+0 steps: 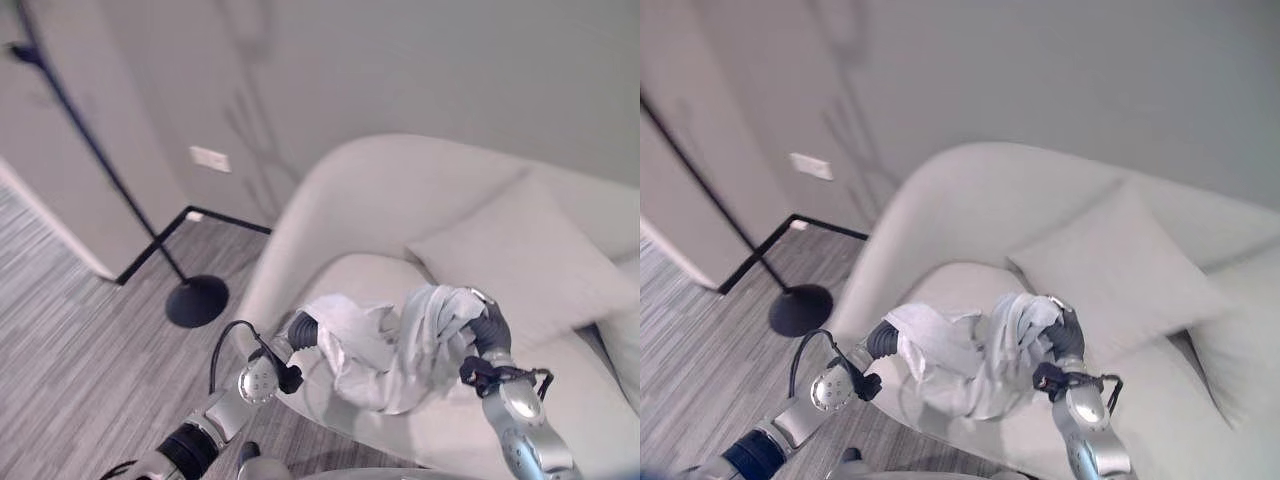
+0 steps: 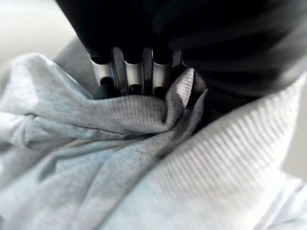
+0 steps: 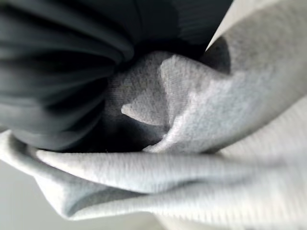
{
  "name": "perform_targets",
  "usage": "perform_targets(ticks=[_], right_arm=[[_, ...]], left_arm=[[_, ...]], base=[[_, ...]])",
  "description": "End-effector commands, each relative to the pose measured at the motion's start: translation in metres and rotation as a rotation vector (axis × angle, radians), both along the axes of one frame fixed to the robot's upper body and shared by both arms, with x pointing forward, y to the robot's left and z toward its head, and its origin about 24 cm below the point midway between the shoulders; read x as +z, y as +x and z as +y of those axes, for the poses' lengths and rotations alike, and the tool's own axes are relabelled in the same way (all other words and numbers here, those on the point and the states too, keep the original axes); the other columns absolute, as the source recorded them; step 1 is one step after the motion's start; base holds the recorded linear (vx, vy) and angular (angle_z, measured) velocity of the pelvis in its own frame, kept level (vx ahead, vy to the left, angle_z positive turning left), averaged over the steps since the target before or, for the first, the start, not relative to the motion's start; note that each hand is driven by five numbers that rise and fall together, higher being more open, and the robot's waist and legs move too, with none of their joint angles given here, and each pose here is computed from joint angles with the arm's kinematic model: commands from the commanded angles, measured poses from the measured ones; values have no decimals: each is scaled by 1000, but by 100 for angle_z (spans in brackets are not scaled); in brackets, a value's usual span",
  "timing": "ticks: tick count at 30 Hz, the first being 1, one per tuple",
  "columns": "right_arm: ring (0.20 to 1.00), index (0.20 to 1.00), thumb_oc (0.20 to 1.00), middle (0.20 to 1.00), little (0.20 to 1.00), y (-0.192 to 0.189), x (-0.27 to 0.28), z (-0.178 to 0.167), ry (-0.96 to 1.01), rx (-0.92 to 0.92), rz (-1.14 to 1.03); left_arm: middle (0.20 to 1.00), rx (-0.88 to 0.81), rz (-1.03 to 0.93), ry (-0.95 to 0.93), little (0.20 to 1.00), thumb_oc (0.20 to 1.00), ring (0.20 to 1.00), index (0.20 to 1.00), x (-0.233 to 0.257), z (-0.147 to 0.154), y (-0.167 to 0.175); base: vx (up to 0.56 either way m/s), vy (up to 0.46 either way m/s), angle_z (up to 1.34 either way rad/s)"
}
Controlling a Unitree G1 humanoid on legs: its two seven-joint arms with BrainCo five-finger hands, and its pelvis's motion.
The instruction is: Hang the clothes on the sofa on the clothes rack.
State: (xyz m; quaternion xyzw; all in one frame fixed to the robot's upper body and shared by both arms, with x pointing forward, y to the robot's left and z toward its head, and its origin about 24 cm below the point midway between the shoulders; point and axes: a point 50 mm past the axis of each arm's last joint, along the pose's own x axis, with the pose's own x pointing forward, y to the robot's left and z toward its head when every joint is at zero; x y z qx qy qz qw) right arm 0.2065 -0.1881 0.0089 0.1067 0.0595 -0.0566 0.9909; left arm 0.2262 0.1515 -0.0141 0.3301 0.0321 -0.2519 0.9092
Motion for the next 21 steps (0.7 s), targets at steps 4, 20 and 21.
perform_targets(ticks=[4,20,21], right_arm=[[200,200,200,200,200,17,36,-12,4,-3,-179],[200,200,200,200,200,10,33,-23,12,-8,-173],[200,200,200,200,200,11,33,-22,10,-6,-174]], left_arm=[[200,-26,-199,-61,200,200,200,200,40,-2,8],[200,-63,-140,4,200,200,200,200,24,-4,-1],[200,-60,-140,7,200,200,200,200,24,-3,-1]], base=[[-3,507,9],[88,221,37],[51,-43,22]])
